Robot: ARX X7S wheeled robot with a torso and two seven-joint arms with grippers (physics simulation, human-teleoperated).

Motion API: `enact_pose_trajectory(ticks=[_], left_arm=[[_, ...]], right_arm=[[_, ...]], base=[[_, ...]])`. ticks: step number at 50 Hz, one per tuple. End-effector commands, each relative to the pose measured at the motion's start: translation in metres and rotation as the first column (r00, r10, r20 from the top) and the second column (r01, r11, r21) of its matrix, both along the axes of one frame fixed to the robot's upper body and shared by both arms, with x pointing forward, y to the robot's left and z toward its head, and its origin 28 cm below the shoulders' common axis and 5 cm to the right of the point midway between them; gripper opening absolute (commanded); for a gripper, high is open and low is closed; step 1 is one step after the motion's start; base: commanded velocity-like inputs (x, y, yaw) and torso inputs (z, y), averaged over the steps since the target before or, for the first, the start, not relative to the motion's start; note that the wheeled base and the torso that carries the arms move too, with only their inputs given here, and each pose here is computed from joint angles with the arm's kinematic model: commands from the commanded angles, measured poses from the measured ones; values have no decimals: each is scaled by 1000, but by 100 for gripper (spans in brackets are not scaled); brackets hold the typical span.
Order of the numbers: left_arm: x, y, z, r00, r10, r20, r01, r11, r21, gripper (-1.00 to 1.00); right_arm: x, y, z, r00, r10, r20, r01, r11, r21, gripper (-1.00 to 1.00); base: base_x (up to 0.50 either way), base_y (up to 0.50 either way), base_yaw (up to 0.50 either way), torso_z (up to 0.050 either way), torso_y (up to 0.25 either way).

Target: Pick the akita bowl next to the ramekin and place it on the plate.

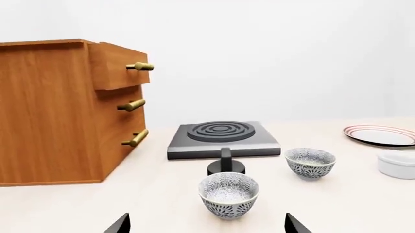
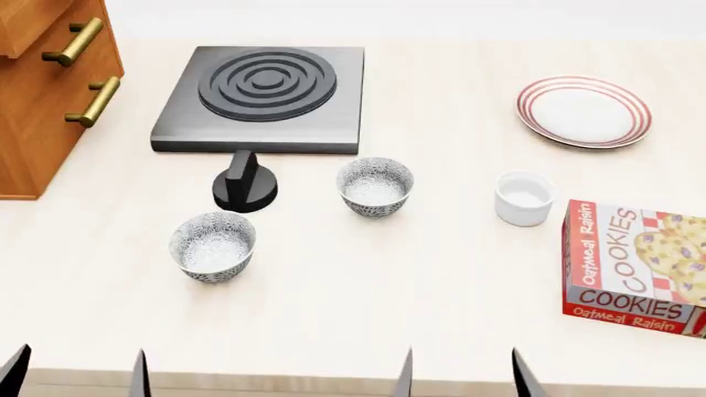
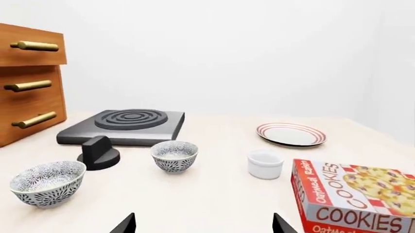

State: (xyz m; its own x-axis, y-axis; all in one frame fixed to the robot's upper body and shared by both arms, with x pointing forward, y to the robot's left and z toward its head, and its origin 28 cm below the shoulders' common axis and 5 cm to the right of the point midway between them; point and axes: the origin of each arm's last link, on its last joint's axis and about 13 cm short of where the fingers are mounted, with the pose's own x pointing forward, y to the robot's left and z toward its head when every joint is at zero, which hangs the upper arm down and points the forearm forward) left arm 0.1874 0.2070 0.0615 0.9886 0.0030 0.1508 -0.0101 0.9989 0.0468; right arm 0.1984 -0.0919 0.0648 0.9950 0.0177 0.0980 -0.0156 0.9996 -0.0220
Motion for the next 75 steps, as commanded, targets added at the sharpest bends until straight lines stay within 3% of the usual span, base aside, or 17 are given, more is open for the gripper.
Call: enact_pose_trajectory(ticks=[1, 20, 45, 75], left_arm=[[-7, -1, 22, 999, -25, 37, 24, 1000, 9, 100], [-7, 7, 59, 994, -23, 105, 18, 998, 53, 100], [-15, 10, 98, 980, -21, 198, 11, 999, 52, 100], [-25, 8, 137, 950, -50, 307, 28, 997, 75, 100]], right_arm=[[-5, 1, 17, 1000, 0, 26, 0, 1000, -7, 100], [-11, 1, 52, 996, 8, 94, -6, 1000, -24, 100], [-21, -6, 94, 981, 5, 195, 4, 999, -47, 100], [-31, -6, 121, 961, 12, 277, 8, 997, -71, 100]], base=[[0, 0, 0, 0, 0], [0, 0, 0, 0, 0], [0, 0, 0, 0, 0], [0, 0, 0, 0, 0]])
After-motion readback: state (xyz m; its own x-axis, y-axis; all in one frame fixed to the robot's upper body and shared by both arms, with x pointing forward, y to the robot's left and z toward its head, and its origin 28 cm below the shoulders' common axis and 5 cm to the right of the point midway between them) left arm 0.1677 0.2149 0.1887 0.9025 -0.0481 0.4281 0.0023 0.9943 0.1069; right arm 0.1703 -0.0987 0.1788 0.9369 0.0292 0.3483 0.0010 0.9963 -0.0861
